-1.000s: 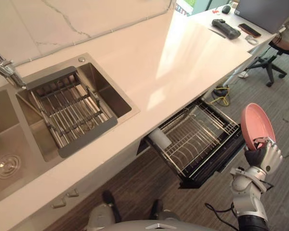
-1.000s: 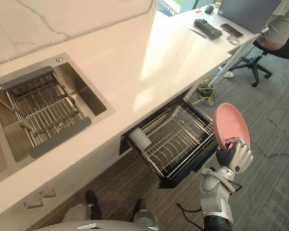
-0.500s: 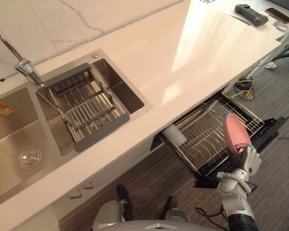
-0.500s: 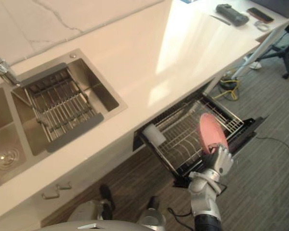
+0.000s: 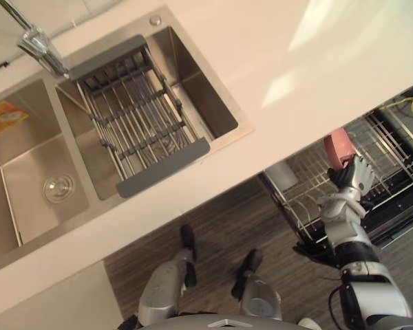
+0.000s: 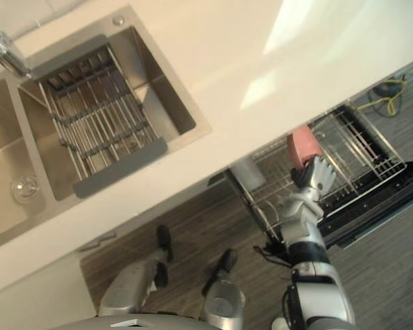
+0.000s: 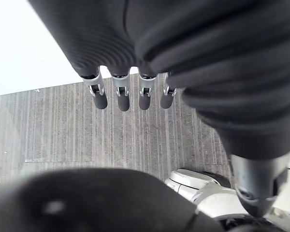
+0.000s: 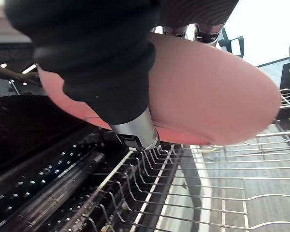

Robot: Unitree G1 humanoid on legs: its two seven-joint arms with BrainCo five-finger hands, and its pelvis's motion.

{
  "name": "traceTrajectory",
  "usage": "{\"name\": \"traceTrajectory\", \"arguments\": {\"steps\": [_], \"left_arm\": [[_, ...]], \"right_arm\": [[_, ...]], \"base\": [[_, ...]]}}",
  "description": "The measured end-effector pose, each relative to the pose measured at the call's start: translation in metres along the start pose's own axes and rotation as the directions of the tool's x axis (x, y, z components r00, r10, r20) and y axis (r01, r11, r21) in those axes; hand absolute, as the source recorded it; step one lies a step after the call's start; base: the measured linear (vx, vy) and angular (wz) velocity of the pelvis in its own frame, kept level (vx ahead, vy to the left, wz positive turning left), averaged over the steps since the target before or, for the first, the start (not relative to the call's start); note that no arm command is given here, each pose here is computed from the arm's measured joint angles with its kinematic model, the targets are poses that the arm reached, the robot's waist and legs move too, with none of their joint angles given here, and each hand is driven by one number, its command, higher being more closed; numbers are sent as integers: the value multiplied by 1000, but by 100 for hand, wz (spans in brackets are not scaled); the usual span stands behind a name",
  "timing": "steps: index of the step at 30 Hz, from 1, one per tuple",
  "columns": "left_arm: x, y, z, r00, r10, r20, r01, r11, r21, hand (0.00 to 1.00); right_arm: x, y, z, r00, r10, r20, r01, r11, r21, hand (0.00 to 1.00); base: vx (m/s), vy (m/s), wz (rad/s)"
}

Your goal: Walk over to the sink, pick up the cup, carry it to the dishwasher, place the cup inside the dishwasher, then close the dishwasher door

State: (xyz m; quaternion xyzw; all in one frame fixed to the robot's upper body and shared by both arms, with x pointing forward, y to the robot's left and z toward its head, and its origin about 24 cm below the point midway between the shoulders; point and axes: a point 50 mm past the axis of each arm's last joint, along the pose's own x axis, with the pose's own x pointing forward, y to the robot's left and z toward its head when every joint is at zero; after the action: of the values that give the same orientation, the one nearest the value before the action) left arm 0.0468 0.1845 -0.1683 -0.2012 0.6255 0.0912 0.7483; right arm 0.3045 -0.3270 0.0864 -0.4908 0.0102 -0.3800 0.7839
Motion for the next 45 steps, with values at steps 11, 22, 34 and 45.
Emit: {"name": "traceTrajectory", "arguments": {"steps": [11, 22, 34, 45], "left_arm": [[2, -14, 21, 997, -60, 41, 58, 996, 62, 0], [2, -22, 28, 993, -107, 55, 99, 986, 135, 0], [2, -24, 37, 993, -98, 68, 84, 980, 182, 0], [1, -20, 43, 992, -63, 106, 41, 980, 196, 0]], "right_arm": [[44, -21, 8, 996, 16, -87, -19, 999, -28, 100], [71, -48, 27, 1000, -18, -22, 16, 998, -55, 0], [85, -66, 29, 986, -61, -152, 83, 986, 145, 0], [55, -57, 39, 992, 123, -7, -96, 805, 586, 0]], "base": [[-39, -15, -3], [30, -30, -7], [8, -11, -3], [40, -38, -8]]}}
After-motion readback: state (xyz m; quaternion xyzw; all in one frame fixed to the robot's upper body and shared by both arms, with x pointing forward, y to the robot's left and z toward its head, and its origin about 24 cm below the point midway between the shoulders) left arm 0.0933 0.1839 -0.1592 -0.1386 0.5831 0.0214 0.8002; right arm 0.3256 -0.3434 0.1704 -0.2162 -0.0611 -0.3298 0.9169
